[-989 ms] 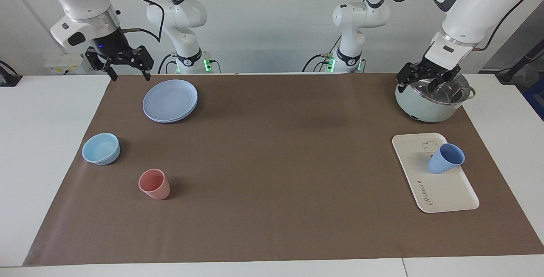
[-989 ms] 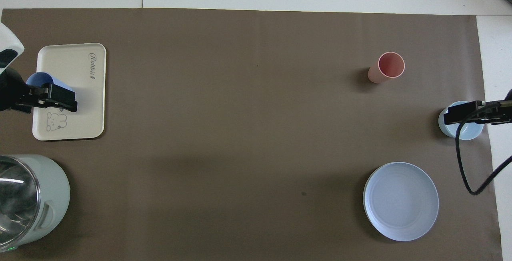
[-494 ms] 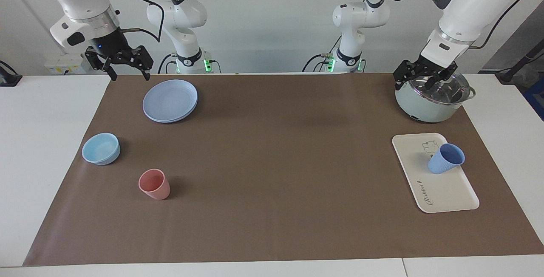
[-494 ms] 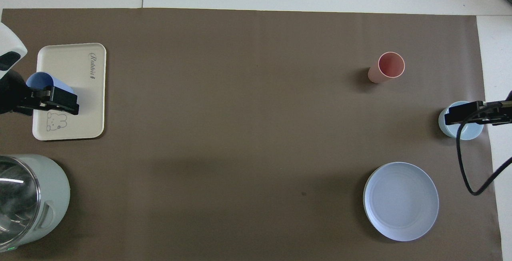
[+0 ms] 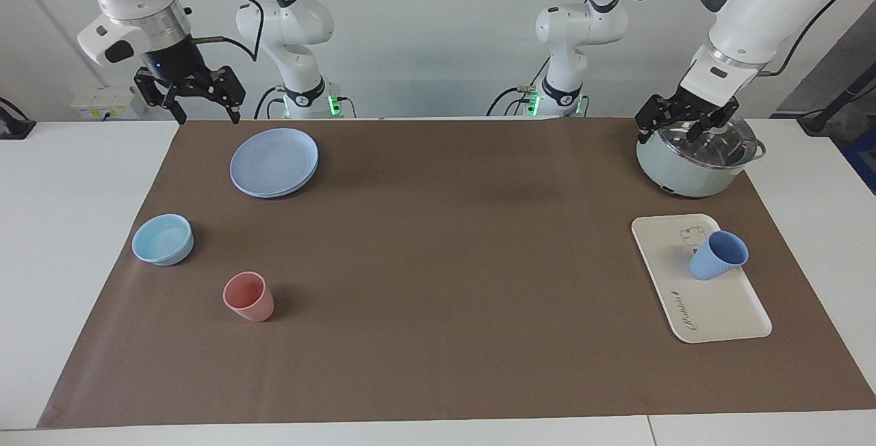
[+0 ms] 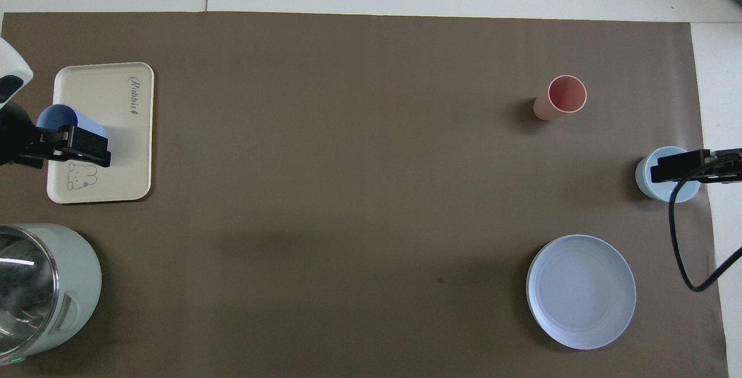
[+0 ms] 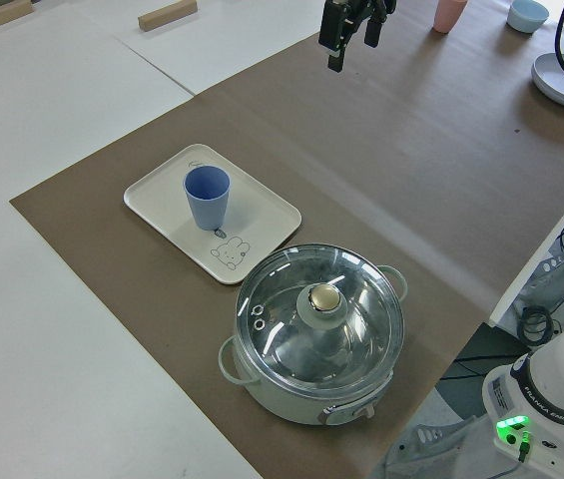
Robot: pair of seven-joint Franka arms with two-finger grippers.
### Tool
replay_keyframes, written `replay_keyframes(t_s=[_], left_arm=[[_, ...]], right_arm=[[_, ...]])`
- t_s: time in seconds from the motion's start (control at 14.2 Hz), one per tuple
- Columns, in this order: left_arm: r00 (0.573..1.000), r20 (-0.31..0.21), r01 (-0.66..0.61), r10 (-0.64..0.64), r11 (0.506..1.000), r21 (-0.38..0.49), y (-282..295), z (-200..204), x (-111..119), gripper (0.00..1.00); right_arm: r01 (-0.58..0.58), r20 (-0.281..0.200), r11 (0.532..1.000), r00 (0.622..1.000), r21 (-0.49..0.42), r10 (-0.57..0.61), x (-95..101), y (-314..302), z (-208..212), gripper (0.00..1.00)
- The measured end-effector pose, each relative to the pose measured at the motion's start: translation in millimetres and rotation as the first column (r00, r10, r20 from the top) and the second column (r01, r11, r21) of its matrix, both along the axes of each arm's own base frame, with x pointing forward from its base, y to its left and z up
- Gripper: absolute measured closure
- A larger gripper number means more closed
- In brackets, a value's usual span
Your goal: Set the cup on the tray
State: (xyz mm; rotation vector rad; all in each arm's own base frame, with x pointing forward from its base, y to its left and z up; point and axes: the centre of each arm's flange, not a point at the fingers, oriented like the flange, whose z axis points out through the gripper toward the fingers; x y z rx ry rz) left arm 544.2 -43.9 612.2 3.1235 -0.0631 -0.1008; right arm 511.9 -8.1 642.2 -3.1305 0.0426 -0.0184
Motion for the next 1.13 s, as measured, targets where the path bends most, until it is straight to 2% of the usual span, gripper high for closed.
replay_keyframes(t_s=[0.28, 0.49, 0.78, 1.13], left_arm=[[1.0, 0.0, -0.002, 0.002, 1.0, 0.0, 1, 0, 0, 0.0], [1.0, 0.001, -0.006, 0.006, 1.0, 0.0, 4, 0, 0, 0.0], [1.0, 0.014, -0.008, 0.008, 1.0, -0.001, 4, 4, 0, 0.0], [1.0, 0.026, -0.007, 0.007, 1.0, -0.002, 5, 9, 0, 0.0]], right_arm=[[-0.01, -0.018, 1.0, 1.0, 0.002, 0.01, -1.7, 4, -2, 0.0], [-0.005, -0.04, 1.0, 0.999, -0.03, 0.004, 1.8, -4, -5, 0.0], [0.01, -0.046, 0.999, 0.999, -0.032, -0.012, 15.7, -9, -9, 0.0], [0.014, -0.049, 0.999, 0.999, -0.033, -0.016, 16.0, -9, -9, 0.0]])
